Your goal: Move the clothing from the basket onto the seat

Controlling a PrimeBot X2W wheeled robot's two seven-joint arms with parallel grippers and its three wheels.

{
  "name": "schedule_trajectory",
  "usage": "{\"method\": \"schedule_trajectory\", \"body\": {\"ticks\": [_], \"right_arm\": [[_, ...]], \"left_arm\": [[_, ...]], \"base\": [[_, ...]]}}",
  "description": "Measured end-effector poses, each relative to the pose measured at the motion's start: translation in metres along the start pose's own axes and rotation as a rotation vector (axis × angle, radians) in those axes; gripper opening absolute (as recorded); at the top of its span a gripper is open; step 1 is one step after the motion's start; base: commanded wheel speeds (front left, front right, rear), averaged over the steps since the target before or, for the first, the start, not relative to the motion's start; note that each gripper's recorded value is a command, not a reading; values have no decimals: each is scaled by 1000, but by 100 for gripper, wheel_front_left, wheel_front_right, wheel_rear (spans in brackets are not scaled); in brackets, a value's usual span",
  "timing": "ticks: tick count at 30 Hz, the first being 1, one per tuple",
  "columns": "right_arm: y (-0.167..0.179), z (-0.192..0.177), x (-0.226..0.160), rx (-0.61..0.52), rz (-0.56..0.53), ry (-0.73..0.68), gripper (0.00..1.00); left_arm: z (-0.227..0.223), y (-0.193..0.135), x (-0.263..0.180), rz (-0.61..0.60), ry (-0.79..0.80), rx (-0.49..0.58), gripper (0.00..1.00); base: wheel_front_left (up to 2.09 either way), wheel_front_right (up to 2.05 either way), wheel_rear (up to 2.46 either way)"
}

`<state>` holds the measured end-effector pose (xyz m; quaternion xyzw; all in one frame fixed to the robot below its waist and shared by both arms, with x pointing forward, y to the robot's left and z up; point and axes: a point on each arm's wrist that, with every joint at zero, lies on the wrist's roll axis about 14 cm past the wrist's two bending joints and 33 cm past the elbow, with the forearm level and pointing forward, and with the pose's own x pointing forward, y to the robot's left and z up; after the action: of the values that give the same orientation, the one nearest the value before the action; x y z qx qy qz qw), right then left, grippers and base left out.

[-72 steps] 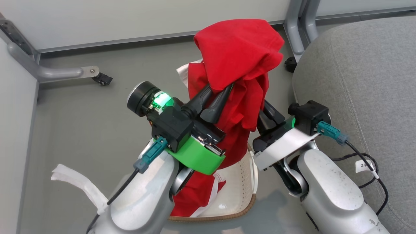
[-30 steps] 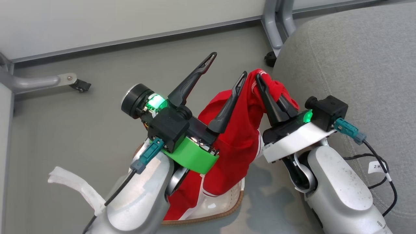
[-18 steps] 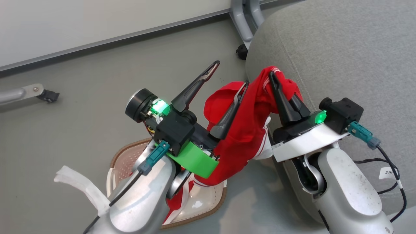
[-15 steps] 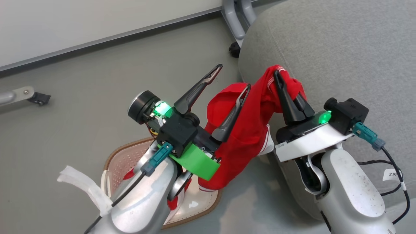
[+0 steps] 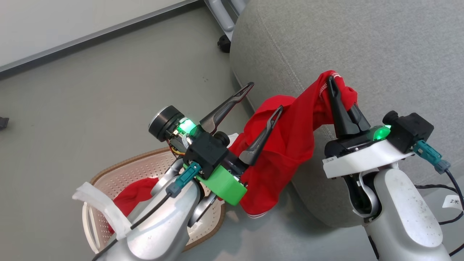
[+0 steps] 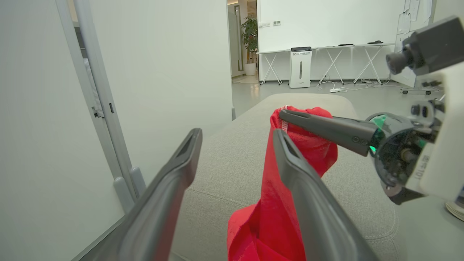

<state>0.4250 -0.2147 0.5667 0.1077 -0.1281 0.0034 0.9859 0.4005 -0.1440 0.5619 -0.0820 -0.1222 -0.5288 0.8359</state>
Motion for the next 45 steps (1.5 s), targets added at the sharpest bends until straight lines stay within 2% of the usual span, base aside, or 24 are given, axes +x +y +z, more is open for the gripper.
{"method": "schedule_trajectory", "body": {"ticks": [11,23,33,45], "right_arm": [[-31,4,-15,-40,-93,7,0],[-40,8,-15,-47,-119,-7,0],[-42,48,28,-124,-80,-131,0],[-69,134,110,-320,-72,-350,0]], "left_arm": [[-15,-12,11,-54,15,-34,100],[-18,-12,10,-55,22,-35,100],[-28,-2,4,-28,38,-51,100],[-57,21,4,-11,58,-72,100]], "base": [[0,0,0],[0,0,0],[0,0,0],[0,0,0]]}}
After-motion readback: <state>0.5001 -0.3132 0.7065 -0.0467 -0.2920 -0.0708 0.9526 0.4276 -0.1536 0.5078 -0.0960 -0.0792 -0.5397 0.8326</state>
